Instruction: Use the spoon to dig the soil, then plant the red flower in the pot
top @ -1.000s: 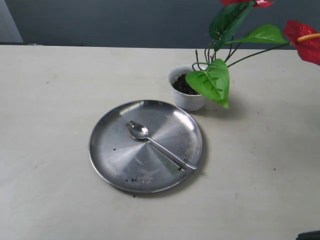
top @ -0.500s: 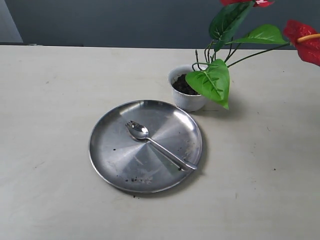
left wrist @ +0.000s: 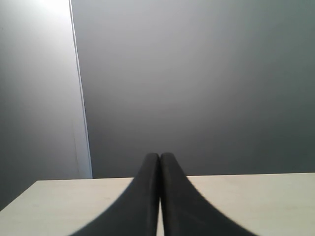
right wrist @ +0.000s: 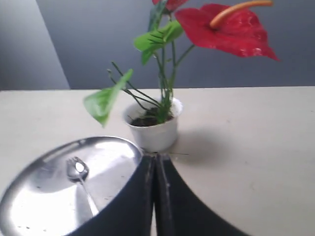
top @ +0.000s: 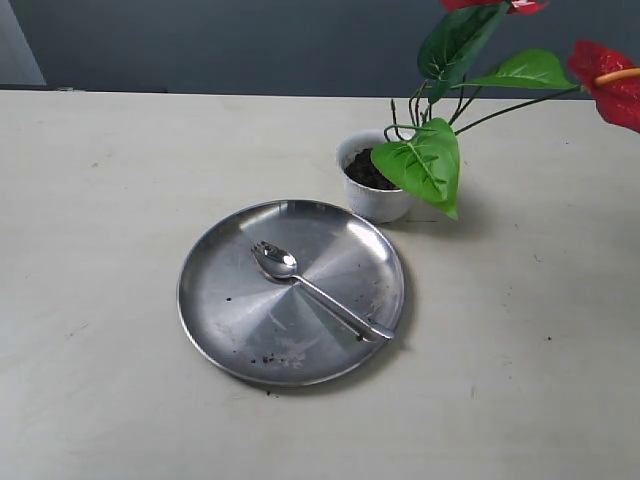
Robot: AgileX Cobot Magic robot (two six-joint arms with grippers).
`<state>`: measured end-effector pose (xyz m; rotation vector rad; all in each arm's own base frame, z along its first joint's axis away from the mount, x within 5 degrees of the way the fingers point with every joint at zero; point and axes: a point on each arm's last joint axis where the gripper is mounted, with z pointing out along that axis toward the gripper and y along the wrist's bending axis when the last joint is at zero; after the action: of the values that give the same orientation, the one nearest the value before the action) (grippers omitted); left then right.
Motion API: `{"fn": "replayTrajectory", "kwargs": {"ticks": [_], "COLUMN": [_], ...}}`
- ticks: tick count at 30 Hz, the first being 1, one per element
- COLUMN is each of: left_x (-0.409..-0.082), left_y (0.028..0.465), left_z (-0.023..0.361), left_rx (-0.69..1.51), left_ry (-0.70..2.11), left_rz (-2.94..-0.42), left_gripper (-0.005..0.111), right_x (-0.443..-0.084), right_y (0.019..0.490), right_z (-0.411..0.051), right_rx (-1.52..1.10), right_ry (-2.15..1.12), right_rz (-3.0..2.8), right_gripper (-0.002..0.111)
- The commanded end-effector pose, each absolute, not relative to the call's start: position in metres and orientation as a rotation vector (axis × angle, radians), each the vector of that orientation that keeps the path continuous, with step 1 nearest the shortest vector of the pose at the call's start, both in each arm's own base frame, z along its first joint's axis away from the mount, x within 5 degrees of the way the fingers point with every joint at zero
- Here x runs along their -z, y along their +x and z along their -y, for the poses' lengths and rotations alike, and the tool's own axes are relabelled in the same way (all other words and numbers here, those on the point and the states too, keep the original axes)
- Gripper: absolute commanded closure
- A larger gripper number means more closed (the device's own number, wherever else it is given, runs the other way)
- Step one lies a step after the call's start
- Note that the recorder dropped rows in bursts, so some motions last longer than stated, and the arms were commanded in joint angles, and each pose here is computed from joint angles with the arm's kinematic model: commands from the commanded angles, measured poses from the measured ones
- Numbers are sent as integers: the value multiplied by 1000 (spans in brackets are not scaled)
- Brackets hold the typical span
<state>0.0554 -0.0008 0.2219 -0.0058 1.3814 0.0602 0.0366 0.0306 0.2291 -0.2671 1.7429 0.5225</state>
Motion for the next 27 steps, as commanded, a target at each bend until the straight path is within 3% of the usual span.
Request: {"fn": "replayTrajectory", "kwargs": {"ticks": [1, 11, 27], "left_x": [-224, -224, -224], "left_y": [55, 55, 55], "left_z": [2, 2, 2], "left_rx": [-41, -41, -41], "left_ry": [-4, -4, -4], "left_rz": [-1365, -1365, -1365], "left_gripper": [106, 106, 106], "right_x": [-215, -187, -186], "right_y": [45, 52, 52], "right_z": [-21, -15, -15], "right_rx": [-312, -223, -225], "right_ry": [-287, -234, -233], "right_rz": [-1715, -1765, -1777], "right_gripper": [108, 108, 108]}}
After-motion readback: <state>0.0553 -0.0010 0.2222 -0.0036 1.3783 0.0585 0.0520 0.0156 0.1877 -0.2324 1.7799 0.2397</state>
